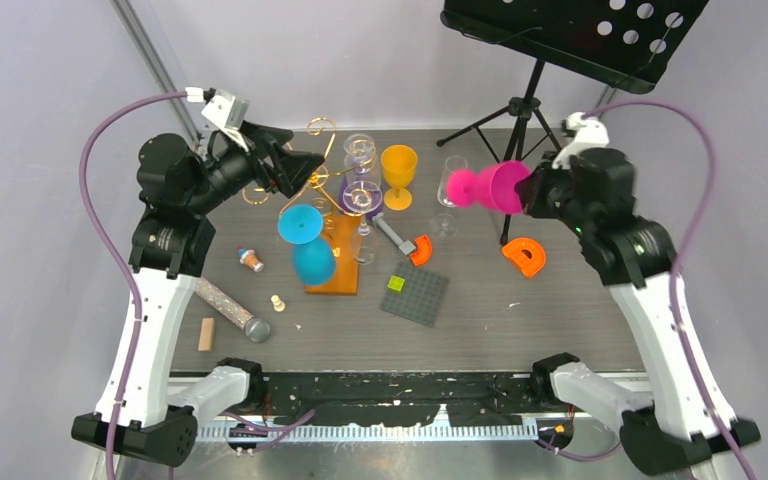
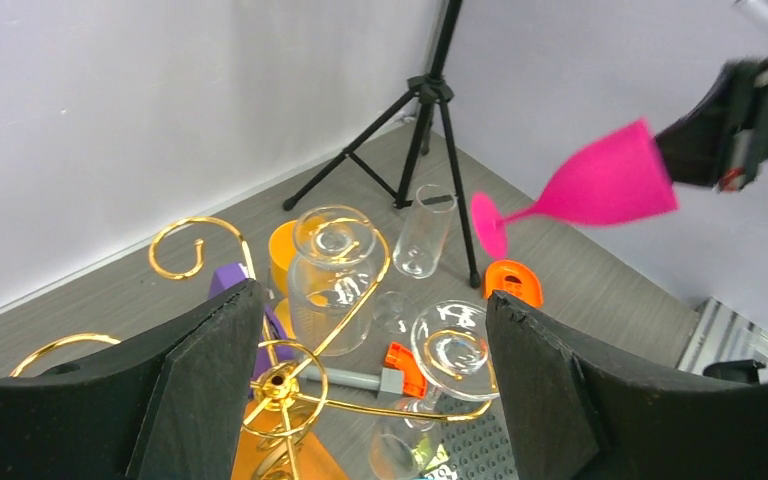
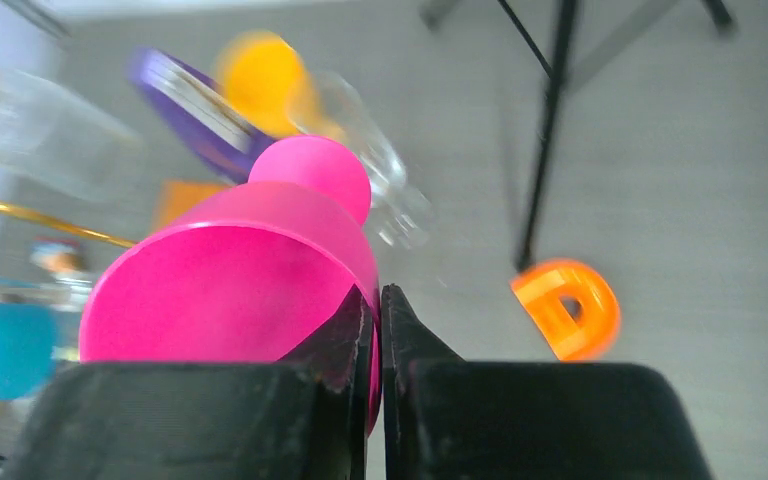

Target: Place the wine glass upside down on the wine glass rack

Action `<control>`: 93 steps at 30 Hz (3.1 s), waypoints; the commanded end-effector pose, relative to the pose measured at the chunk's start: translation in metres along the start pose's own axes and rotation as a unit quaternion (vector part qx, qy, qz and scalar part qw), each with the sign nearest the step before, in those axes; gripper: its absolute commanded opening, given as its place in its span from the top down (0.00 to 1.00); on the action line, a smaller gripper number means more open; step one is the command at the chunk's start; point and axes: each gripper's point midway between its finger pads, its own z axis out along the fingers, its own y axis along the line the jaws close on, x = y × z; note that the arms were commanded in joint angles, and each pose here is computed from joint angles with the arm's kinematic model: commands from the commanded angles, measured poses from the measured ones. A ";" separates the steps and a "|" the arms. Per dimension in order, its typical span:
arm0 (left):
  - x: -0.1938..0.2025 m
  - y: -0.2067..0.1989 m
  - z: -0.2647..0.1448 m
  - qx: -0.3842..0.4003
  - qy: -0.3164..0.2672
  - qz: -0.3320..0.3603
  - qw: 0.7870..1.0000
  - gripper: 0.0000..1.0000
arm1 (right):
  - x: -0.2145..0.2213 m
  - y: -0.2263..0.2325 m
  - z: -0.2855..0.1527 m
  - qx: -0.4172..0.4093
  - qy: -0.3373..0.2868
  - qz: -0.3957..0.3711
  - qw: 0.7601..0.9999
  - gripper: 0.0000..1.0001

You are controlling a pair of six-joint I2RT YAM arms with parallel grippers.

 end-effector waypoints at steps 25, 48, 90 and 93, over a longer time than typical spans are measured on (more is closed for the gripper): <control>-0.020 -0.038 0.016 0.026 -0.093 0.057 0.994 0.22 | -0.146 0.195 -0.126 -0.423 -0.307 0.031 0.852 0.95; -0.025 -0.068 0.010 0.102 -0.130 0.077 0.983 0.29 | -0.128 0.210 -0.111 -0.431 -0.295 0.008 0.853 0.95; -0.006 -0.127 -0.018 0.267 -0.013 0.145 0.953 1.00 | -0.103 0.168 -0.138 -0.338 -0.399 -0.300 0.798 0.45; 0.010 -0.142 -0.023 0.292 0.011 0.173 0.941 1.00 | -0.095 0.183 -0.138 -0.374 -0.396 -0.325 0.774 0.44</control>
